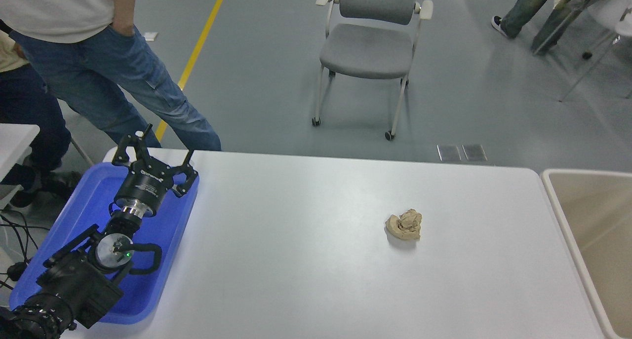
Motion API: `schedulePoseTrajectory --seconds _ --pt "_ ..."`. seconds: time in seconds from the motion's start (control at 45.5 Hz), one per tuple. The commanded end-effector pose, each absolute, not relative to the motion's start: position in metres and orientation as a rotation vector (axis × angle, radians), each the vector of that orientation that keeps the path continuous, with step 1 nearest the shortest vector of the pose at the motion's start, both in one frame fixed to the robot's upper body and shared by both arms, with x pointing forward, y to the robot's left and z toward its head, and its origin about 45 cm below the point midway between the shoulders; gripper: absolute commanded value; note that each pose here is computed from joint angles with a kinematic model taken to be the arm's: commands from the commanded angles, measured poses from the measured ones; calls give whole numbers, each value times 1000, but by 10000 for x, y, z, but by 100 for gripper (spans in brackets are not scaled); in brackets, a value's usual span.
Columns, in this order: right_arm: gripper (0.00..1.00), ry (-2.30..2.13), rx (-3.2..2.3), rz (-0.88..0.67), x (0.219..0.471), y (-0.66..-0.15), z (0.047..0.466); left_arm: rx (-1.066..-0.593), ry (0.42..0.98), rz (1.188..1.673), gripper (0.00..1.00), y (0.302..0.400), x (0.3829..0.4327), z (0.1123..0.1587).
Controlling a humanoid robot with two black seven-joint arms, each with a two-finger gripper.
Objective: Pick up foil plate and place in dustbin
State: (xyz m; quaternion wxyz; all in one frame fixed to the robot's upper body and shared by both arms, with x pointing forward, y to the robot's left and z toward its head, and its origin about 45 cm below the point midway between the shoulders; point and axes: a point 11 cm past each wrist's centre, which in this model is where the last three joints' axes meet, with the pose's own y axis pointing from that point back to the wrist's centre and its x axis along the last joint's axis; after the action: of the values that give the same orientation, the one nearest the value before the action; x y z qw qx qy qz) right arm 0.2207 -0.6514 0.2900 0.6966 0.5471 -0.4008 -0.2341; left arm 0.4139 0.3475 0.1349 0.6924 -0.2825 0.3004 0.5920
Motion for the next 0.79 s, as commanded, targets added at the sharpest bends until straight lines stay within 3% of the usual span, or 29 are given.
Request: schedulePoseTrajectory --seconds 0.0,0.352,0.593,0.769 --pt "0 -947 1172 -534 2041 -6577 2222 -632 672 1323 100 3476 4140 1350" --pt "0 -1116 981 -277 2350 -6682 1968 -631 671 1323 100 3475 4139 1349" --pt "0 -1217 915 -219 2528 -6562 1521 -631 671 1323 100 3475 4139 1349" --pt "0 -1267 870 -187 2500 -6536 1352 -630 672 1323 100 3476 4134 1343"
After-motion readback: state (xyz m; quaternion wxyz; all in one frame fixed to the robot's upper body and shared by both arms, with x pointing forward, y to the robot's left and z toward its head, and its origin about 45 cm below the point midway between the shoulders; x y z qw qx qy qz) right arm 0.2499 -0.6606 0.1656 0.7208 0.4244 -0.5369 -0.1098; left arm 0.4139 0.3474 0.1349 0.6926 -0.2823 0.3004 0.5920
